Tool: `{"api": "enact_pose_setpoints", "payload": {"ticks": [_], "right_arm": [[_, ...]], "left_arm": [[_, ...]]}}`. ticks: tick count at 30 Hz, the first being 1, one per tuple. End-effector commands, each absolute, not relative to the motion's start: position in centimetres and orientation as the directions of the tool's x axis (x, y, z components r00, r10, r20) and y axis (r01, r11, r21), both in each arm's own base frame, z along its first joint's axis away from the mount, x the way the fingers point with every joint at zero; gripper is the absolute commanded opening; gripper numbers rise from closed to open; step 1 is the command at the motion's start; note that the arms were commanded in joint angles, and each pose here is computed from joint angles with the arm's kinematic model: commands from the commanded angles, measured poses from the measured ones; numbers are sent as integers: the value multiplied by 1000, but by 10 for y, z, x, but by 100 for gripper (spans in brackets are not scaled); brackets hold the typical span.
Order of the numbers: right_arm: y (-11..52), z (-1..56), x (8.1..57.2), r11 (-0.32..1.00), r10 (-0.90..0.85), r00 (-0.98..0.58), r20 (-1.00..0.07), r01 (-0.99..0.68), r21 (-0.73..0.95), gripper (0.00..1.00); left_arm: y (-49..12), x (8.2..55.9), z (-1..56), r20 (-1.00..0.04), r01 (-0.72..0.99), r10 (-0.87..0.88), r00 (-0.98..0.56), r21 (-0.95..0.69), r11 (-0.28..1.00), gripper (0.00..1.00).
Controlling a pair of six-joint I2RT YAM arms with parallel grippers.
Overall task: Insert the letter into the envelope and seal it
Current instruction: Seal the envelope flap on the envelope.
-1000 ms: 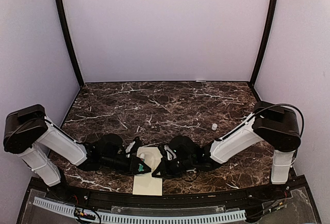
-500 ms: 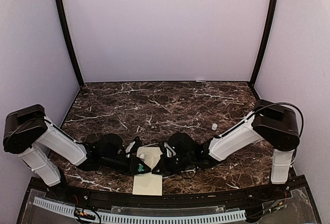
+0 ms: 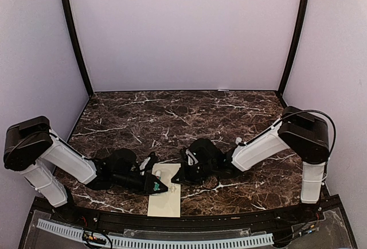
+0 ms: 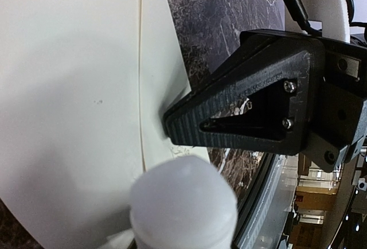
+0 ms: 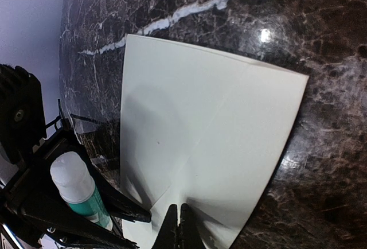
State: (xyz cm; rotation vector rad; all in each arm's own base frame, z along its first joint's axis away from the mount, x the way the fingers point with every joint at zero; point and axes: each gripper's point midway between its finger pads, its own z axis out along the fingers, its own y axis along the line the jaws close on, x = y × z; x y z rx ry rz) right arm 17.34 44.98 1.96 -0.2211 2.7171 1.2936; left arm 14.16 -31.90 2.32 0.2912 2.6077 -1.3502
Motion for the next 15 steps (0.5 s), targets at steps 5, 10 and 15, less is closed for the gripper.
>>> {"api": "enact_pose_setpoints", "payload": {"ticks": [5, 10, 15], "right_arm": [[447, -4, 151, 665, -147, -979, -142, -204, 719, 0], [447, -13, 128, 670, -184, -977, -110, -207, 713, 0], [439, -18, 112, 681, -187, -979, -85, -191, 707, 0]], "left_arm": [[-302, 130, 0, -206, 233, 119, -971, -732, 640, 0], [-301, 130, 0, -204, 231, 118, -972, -731, 642, 0], [-299, 130, 1, -208, 232, 114, -971, -727, 646, 0]]}}
